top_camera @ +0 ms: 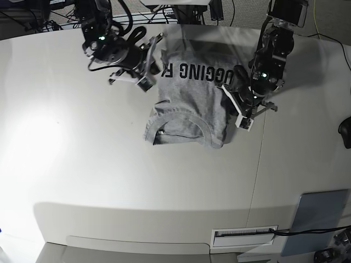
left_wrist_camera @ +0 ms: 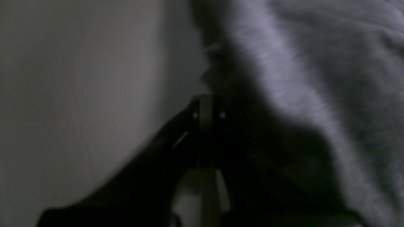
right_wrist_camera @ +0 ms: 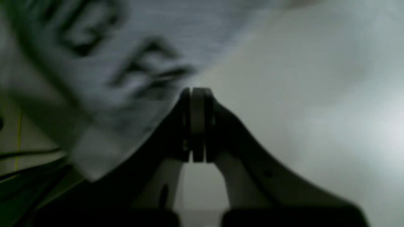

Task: Fold the T-shirt properly

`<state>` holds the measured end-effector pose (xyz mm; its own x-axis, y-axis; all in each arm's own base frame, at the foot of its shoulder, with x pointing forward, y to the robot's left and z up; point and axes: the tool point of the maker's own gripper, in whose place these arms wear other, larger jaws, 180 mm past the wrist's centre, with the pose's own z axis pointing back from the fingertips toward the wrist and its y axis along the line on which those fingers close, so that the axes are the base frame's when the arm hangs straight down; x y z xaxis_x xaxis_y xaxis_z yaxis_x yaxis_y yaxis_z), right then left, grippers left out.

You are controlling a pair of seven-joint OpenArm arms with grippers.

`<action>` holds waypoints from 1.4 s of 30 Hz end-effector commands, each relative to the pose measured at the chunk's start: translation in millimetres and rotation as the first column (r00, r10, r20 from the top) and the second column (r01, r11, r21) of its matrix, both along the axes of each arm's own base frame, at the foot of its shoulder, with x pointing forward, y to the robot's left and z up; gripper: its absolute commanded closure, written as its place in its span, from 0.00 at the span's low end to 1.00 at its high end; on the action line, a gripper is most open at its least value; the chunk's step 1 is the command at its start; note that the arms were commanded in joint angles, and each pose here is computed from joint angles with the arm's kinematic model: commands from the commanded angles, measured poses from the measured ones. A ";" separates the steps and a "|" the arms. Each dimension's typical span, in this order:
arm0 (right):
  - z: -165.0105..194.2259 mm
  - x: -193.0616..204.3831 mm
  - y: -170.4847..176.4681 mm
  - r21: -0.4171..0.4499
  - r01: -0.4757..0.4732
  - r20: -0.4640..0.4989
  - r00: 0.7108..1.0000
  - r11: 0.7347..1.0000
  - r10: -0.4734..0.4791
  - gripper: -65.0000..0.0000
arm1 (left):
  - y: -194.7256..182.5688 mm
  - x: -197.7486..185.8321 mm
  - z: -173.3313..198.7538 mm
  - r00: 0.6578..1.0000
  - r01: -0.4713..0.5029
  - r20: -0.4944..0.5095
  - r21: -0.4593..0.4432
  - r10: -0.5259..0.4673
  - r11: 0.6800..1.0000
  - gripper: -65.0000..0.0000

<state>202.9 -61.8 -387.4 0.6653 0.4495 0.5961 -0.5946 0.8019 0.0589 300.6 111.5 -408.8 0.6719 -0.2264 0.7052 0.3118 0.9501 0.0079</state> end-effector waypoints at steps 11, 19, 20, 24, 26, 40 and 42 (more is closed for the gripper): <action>44.7 -11.8 -140.5 -0.147 0.376 0.140 0.924 0.915 -0.357 1.00 | 30.0 -74.6 28.0 0.997 -0.074 0.002 -0.060 0.075 0.995 1.00; 46.2 -107.4 -188.5 -0.319 0.425 0.015 0.896 0.847 -0.443 1.00 | 59.6 -173.4 18.6 0.980 -0.106 -0.180 -0.125 0.083 0.986 1.00; 44.8 -122.4 -191.1 -0.330 0.425 -0.019 0.890 0.843 -0.456 1.00 | 62.5 -186.8 16.3 0.975 -0.111 -0.208 -0.124 0.083 0.986 1.00; 38.1 -187.4 -197.4 -0.400 0.408 -0.169 0.847 0.820 -0.504 1.00 | 66.0 -245.8 6.6 0.941 -0.109 -0.333 -0.116 0.064 0.987 1.00; 31.6 -224.4 -195.7 -0.436 0.393 -0.263 0.805 0.809 -0.532 1.00 | 59.1 -280.2 -2.1 0.911 -0.081 -0.413 -0.141 0.016 0.987 1.00; -114.5 -350.5 -210.7 -0.456 0.460 -0.570 0.507 0.762 -0.647 1.00 | 51.6 -423.3 -149.7 0.688 -0.267 -0.726 -0.219 0.027 0.938 1.00; -137.9 -347.9 -211.4 -0.426 0.487 -0.588 0.492 0.763 -0.642 1.00 | 50.2 -421.2 -165.0 0.684 -0.292 -0.729 -0.227 0.037 0.929 1.00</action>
